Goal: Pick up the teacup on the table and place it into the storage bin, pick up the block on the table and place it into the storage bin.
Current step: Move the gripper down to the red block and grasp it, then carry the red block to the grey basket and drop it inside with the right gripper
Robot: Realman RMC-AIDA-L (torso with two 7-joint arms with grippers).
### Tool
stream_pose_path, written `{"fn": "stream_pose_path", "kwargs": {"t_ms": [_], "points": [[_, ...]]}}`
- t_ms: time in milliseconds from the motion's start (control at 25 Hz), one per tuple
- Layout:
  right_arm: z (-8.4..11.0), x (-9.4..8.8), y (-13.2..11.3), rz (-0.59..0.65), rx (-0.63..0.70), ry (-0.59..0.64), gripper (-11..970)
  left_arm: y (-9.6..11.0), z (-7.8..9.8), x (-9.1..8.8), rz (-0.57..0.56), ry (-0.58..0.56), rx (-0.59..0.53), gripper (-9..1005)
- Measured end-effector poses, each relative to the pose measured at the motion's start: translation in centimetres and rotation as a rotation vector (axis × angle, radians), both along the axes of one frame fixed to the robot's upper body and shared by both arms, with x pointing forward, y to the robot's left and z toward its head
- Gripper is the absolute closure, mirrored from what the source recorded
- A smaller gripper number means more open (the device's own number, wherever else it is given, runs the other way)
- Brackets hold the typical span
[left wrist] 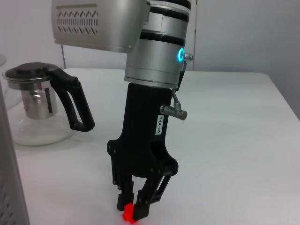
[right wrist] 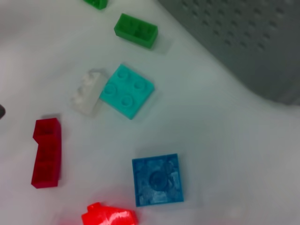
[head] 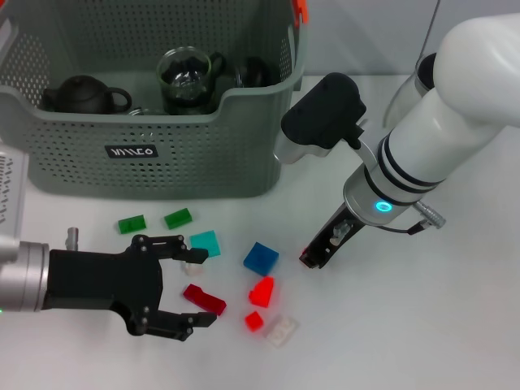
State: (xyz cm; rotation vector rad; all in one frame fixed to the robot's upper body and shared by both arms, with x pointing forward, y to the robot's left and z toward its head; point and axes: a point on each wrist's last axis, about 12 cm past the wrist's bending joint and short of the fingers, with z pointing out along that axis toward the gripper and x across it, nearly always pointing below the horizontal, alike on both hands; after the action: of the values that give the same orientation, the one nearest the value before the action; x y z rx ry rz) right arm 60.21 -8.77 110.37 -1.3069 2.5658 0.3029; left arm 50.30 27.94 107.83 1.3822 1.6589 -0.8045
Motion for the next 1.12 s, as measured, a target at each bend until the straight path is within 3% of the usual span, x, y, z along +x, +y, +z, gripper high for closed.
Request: {"fn": "stream_pose_path", "kwargs": {"t_ms": [360,600,840,1120], "points": [[0.2,0.0,-0.1,-0.002,0.005,-0.008,755,0.2,-0.1,-0.2,0.008,0.005,-0.003,148],[2.1,-0.4,-0.6,0.028,0.063,-0.004,754,1.0,-0.1,-0.6,0.041,0.009,-0.021,149],[7.9,-1.2,-2.4,0.099,0.227,0.032,738,1.9,0.0,-0.9,0.096,0.008,-0.048,149],[17.0,-1.2,-3.5,0.222,0.517,0.025,720,2.0,-0.1,-0.9,0.114,0.014,-0.058,148]]}}
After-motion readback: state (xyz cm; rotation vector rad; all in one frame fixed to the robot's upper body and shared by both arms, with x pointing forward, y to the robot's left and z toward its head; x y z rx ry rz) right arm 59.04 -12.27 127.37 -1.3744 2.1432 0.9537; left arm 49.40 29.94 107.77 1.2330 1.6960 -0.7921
